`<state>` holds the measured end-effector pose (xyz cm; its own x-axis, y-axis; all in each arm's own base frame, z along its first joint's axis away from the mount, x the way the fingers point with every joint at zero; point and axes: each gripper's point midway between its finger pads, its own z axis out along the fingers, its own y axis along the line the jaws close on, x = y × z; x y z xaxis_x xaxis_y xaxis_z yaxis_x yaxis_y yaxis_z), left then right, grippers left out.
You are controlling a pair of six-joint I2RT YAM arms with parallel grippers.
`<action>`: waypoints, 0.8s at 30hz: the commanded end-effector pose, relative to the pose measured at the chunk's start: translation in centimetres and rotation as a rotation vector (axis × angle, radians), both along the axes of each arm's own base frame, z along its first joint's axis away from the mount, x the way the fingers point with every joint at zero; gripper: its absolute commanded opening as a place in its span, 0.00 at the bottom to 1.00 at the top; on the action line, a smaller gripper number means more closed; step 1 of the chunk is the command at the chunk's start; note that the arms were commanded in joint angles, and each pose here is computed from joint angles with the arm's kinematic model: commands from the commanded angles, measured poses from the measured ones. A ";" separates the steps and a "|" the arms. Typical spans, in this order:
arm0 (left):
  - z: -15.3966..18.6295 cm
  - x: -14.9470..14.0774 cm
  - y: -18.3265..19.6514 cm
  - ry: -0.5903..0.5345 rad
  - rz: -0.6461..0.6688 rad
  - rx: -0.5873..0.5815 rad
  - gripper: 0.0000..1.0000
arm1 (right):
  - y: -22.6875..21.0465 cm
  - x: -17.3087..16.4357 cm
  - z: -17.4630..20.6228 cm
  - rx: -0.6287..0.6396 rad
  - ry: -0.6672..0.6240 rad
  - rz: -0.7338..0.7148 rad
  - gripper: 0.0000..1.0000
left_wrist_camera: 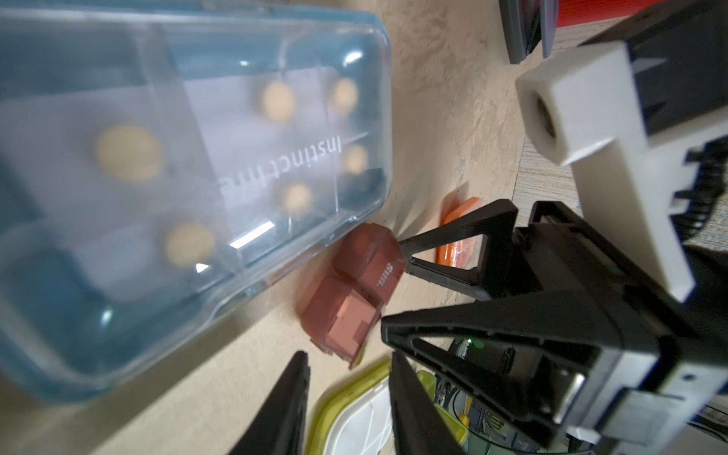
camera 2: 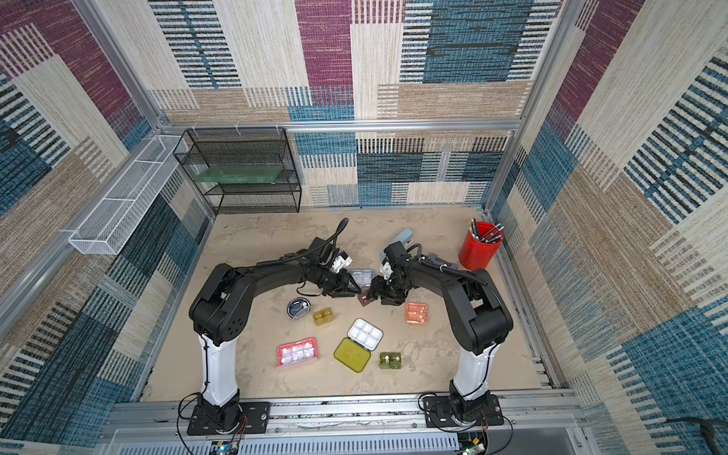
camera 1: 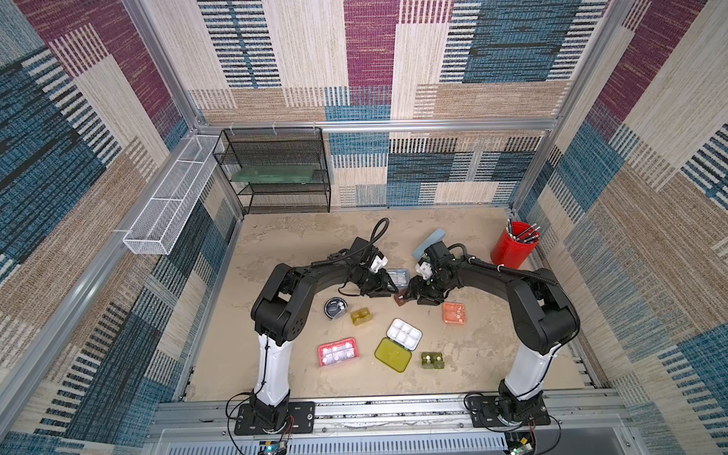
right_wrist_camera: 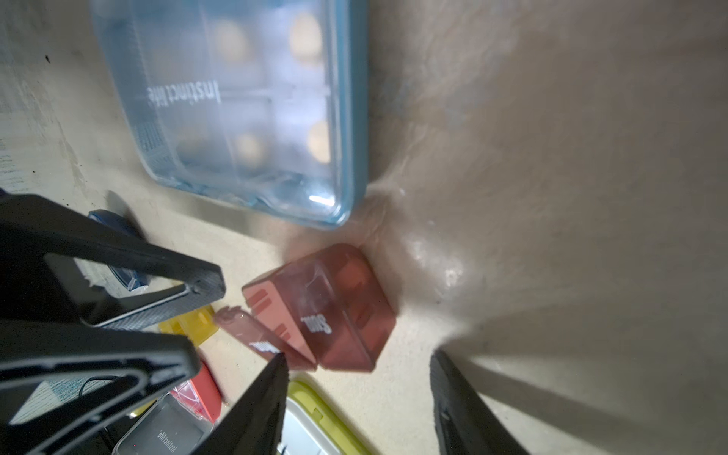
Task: Close pillboxes
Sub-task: Close the lid on the pillbox.
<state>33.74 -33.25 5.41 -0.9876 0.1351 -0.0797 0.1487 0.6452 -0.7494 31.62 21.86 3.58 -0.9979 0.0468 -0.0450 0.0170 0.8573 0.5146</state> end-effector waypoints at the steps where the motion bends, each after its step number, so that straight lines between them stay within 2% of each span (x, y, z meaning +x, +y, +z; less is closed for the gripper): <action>1: -0.2 0.0 0.0 -0.021 -0.031 0.006 0.36 | -0.3 0.1 -0.3 -0.013 -0.007 0.003 0.60; 10: -1.1 0.5 -0.2 -0.028 -0.060 0.039 0.34 | -0.6 -0.3 -0.4 -0.020 -0.001 0.000 0.60; 24: -1.9 -0.5 -0.5 -0.016 -0.094 0.047 0.29 | -0.8 -0.7 -0.4 -0.026 0.001 -0.010 0.59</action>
<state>33.65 -33.76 3.61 -0.9785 0.1941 -0.0690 0.1837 0.6710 -0.7183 31.23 21.65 3.56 -0.9976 0.0427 -0.0544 0.0081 0.8538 0.5206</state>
